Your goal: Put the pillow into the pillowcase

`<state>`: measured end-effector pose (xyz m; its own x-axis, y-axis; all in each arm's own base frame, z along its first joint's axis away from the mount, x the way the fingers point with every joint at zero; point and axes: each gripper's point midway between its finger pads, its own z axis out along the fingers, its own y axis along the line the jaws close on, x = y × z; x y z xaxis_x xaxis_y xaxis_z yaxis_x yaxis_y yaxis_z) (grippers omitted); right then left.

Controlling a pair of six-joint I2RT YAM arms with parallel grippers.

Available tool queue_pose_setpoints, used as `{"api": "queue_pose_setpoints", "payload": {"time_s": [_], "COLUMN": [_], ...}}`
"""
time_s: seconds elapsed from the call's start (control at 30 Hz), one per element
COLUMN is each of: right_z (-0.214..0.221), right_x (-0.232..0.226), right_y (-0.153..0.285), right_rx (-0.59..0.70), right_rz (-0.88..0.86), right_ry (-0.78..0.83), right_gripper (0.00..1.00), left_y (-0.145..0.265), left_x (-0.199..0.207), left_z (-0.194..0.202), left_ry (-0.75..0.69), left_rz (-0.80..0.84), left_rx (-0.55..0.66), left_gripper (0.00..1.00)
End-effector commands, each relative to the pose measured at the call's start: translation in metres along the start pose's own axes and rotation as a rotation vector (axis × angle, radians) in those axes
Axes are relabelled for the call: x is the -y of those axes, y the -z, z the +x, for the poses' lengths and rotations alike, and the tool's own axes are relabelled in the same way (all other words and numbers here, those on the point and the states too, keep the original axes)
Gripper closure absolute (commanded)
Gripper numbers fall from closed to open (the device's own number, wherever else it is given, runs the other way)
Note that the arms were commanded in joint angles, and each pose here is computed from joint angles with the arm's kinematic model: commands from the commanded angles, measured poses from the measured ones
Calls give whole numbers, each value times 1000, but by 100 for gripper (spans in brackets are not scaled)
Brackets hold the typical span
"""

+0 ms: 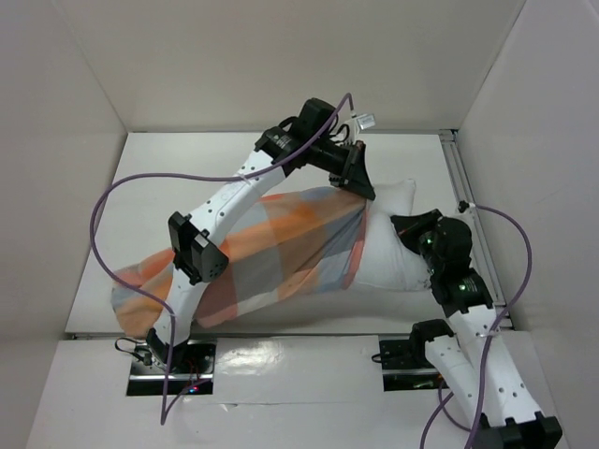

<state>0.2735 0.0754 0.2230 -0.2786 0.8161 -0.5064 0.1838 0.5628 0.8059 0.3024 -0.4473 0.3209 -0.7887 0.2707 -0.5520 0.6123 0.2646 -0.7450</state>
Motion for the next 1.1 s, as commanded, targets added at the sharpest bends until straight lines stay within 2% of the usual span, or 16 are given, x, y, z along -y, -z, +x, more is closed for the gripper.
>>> {"api": "queue_pose_setpoints", "payload": {"time_s": [0.0,0.17,0.27,0.33,0.4,0.43,0.53,0.57,0.77,0.9,0.93,1.03,1.07], "right_z": [-10,-10,7,25,49,50,85,85,72,67,67,64,58], "right_x": [-9,0,3,12,17,8,28,13,-25,-34,-32,-19,-20], "right_y": [24,28,19,5,-5,-10,-26,-29,-59,-76,-79,-86,-87], "right_rx": [54,53,-13,-66,-152,-146,-248,-246,-187,-173,-170,-177,-166], "right_rz": [-20,21,0,-22,-59,-122,-103,-164,-209,-212,-196,-148,-154], "right_ry": [-3,21,22,-15,-85,-112,-199,-187,-134,-105,-79,-37,-31], "right_gripper": [100,100,100,100,100,100,100,100,100,100,100,100,100], "left_y": [-4,-12,-12,0,12,12,19,19,16,19,22,29,34], "left_x": [21,19,18,4,9,7,7,7,3,-7,-9,-36,-43], "left_z": [-40,-36,-34,-39,-44,-45,-47,-47,-42,-41,-39,-29,-22], "left_ry": [-153,-142,-145,-134,-153,-164,-166,-166,-165,-155,-153,-140,-123], "left_rz": [85,99,96,71,58,49,29,29,2,-68,-94,-236,-291], "left_rx": [142,127,122,137,161,166,174,174,160,166,163,155,139], "left_gripper": [100,100,100,100,100,100,100,100,100,100,98,70,47]}}
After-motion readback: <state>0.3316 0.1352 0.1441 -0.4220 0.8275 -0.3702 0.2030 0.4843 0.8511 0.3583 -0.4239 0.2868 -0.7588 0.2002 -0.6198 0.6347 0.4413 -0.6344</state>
